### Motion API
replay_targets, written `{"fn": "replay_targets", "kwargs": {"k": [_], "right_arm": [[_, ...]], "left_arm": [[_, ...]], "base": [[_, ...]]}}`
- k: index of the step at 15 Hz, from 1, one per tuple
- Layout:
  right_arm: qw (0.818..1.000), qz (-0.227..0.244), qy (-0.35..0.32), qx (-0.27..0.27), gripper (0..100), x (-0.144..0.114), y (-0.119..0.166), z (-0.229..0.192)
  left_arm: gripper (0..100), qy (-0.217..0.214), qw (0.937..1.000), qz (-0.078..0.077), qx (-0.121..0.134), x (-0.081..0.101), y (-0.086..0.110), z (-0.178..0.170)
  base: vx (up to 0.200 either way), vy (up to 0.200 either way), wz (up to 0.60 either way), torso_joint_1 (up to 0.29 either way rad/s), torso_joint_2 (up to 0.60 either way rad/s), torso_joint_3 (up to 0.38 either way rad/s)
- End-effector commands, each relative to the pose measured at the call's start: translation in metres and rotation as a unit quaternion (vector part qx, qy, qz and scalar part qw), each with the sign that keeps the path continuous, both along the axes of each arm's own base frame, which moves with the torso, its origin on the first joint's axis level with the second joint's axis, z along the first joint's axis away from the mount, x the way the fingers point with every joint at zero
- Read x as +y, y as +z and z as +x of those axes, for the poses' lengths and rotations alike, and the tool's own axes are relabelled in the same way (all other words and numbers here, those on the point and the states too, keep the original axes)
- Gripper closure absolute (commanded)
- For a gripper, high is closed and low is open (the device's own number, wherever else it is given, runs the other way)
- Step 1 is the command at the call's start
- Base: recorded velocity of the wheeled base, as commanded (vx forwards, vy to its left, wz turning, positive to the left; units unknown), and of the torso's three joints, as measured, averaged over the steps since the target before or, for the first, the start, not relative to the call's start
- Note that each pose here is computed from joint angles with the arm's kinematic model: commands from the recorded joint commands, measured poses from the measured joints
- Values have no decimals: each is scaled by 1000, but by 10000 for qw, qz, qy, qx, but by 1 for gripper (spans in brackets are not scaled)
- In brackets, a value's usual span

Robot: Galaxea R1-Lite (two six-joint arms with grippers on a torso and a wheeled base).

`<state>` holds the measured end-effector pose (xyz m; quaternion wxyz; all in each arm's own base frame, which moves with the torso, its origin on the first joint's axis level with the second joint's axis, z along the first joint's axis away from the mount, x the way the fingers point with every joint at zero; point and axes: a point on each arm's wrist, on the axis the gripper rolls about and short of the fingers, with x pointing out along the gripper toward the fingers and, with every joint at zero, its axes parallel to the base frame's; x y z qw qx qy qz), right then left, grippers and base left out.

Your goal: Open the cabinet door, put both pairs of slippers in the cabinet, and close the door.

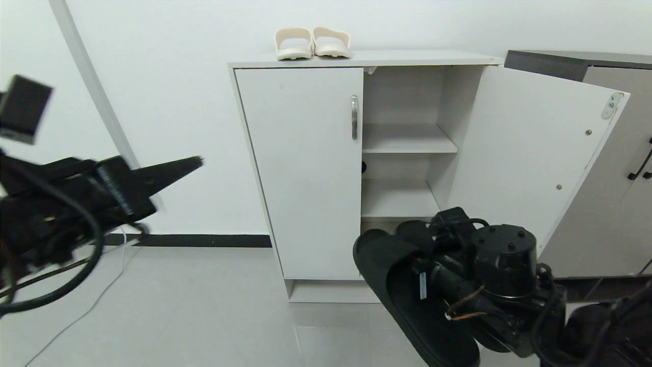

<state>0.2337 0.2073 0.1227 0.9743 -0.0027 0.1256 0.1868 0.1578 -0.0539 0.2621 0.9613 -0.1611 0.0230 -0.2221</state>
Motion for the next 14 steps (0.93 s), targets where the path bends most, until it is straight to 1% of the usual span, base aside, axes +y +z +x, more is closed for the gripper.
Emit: {"fn": "replay_targets", "kwargs": {"k": [1,2,3,4,5,6,7,10,11,13,14], "right_arm": [[9983,-109,-571,65,100,7,-18,31],[9975,-117,-698,37,100,6,-18,34],[9973,-120,-720,35,100,5,-18,35],[9973,-131,-720,46,100,5,-19,34],[9973,-131,-720,46,100,5,-19,34],[9974,-131,-713,45,100,5,-19,34],[9974,-136,-713,51,100,5,-20,34],[9974,-147,-697,62,100,6,-20,33],[9974,-156,-703,58,100,6,-20,33],[9976,-156,-672,58,100,7,-20,32],[9976,-161,-664,63,100,7,-21,31]], "left_arm": [[100,1912,9810,339,-19,51,-31,-107],[100,2120,9764,400,44,53,-42,-128],[100,2274,9727,456,117,54,-51,-139],[100,2521,9655,628,179,56,-64,-152],[100,2948,9503,982,213,57,-88,-168],[100,3157,9434,1007,153,58,-103,-175],[100,3236,9408,1000,93,58,-117,-181],[100,3348,9368,1008,134,57,-152,-185],[100,3363,9359,1029,202,57,-163,-184],[100,3337,9363,1054,303,58,-177,-180],[100,3250,9399,1030,167,58,-180,-178]], "base": [[0,0,0,0,0,0],[0,0,0,0,0,0],[0,0,0,0,0,0],[0,0,0,0,0,0],[0,0,0,0,0,0],[0,0,0,0,0,0],[0,0,0,0,0,0],[0,0,0,0,0,0],[0,0,0,0,0,0],[0,0,0,0,0,0],[0,0,0,0,0,0]]}}
